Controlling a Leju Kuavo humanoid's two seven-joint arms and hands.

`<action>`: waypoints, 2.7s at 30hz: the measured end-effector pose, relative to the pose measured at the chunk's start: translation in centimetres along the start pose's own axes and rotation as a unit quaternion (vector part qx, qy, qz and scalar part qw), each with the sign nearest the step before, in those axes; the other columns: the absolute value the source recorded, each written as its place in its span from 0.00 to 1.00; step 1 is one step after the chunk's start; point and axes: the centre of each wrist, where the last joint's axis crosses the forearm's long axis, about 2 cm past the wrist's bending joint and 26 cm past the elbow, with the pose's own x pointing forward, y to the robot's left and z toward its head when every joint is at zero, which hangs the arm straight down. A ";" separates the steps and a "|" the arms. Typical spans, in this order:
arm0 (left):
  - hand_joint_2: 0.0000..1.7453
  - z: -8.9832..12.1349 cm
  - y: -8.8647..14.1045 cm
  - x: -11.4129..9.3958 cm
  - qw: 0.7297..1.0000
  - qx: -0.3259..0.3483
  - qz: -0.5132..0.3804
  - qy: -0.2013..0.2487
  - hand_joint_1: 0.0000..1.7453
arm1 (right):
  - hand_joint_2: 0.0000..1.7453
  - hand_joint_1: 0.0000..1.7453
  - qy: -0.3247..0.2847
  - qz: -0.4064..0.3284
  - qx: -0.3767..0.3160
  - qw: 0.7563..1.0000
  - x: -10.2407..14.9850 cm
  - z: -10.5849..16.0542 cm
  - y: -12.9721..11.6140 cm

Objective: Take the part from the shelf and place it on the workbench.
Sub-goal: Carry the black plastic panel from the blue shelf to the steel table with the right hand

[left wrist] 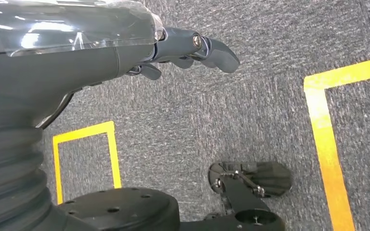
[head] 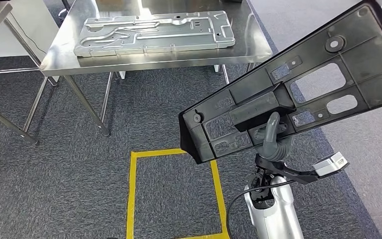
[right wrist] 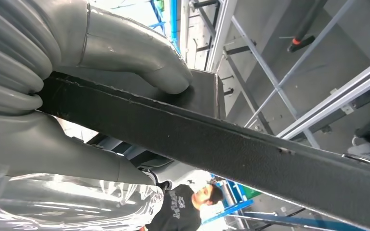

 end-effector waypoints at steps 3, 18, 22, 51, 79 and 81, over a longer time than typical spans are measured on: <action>1.00 0.0 -0.2 0.2 1.000 0.001 0.008 -0.002 0.00 | 1.00 1.00 0.000 0.002 0.001 1.000 0.1 0.0 -0.1; 1.00 -0.1 0.1 0.5 1.000 0.005 -0.003 0.015 0.00 | 1.00 1.00 0.016 0.017 -0.042 0.999 -0.2 2.8 -1.5; 1.00 -0.2 0.4 0.3 1.000 0.008 -0.006 0.023 0.00 | 1.00 1.00 0.024 0.022 -0.041 0.999 -0.5 3.2 -1.7; 1.00 0.2 0.8 -1.9 0.994 0.061 0.080 0.040 0.00 | 1.00 1.00 0.115 -0.002 -0.010 0.993 -3.4 1.1 -1.4; 1.00 -0.6 1.4 0.6 0.996 0.042 0.076 0.025 0.00 | 1.00 1.00 0.084 0.038 -0.010 0.996 -2.6 -1.0 -2.8; 1.00 -0.6 1.3 0.3 0.996 0.041 0.075 0.029 0.00 | 1.00 1.00 0.081 0.049 -0.005 0.996 -2.5 -1.3 -2.7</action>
